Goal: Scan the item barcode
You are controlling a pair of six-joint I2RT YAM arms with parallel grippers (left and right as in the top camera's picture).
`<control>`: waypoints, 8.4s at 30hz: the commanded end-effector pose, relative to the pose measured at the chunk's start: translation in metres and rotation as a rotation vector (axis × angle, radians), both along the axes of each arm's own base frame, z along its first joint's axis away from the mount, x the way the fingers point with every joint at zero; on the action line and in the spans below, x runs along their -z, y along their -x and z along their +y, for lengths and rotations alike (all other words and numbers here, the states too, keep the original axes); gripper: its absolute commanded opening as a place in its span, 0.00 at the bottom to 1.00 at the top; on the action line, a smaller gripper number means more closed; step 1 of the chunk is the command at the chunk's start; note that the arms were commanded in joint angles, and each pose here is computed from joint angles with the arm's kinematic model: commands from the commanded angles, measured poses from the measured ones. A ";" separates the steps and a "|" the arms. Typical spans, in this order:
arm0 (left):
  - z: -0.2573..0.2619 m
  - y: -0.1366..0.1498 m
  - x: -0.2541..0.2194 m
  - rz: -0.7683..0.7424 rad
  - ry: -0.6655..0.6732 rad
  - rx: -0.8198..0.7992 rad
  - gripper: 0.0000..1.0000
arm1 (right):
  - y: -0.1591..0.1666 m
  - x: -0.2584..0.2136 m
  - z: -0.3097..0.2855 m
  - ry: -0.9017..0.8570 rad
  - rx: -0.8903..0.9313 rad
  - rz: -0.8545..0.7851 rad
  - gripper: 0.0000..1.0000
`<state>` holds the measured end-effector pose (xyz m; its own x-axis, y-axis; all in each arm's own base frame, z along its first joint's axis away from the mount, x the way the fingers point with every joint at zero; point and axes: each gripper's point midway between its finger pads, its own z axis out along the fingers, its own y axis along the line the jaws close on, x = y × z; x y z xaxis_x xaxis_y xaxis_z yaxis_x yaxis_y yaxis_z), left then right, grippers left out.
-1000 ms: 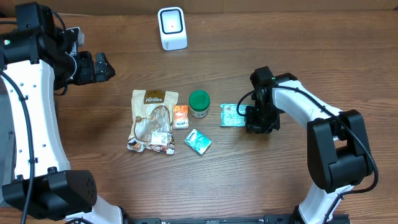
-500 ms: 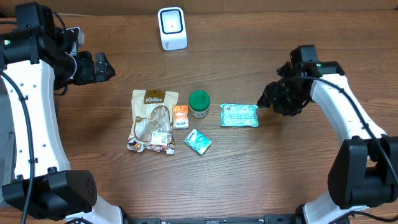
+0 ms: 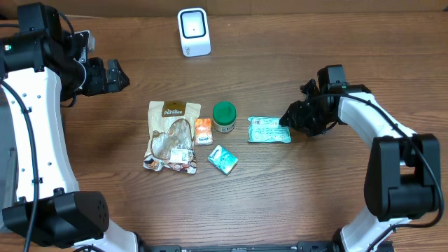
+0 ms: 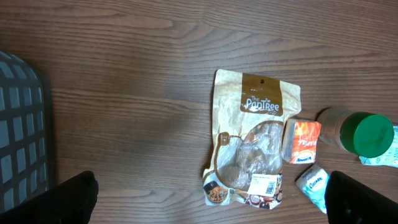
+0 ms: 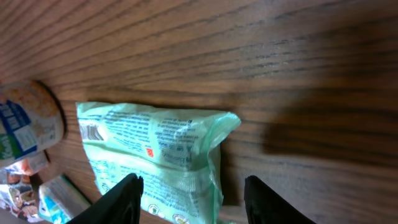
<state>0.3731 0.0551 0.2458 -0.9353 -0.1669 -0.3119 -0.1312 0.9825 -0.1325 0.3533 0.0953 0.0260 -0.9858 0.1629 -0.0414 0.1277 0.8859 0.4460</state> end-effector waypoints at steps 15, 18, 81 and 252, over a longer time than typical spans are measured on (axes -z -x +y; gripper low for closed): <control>-0.002 -0.001 -0.008 -0.027 -0.018 0.032 1.00 | 0.024 0.066 0.019 -0.095 -0.045 0.186 0.09; -0.002 -0.001 -0.008 -0.027 -0.018 0.032 1.00 | 0.026 0.064 0.020 -0.107 -0.043 0.198 0.04; -0.002 -0.001 -0.008 -0.027 -0.018 0.032 1.00 | -0.155 -0.331 0.121 0.669 -0.116 -1.047 0.04; -0.002 -0.001 -0.008 -0.027 -0.018 0.033 1.00 | 0.089 -0.020 0.151 -0.127 -0.239 0.126 0.43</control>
<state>0.3733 0.0552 0.2458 -0.9352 -0.1669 -0.3123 -0.1312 0.9825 -0.1321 0.2745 0.2358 0.0463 -0.9906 -0.1299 0.0427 -0.0894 0.8521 0.5157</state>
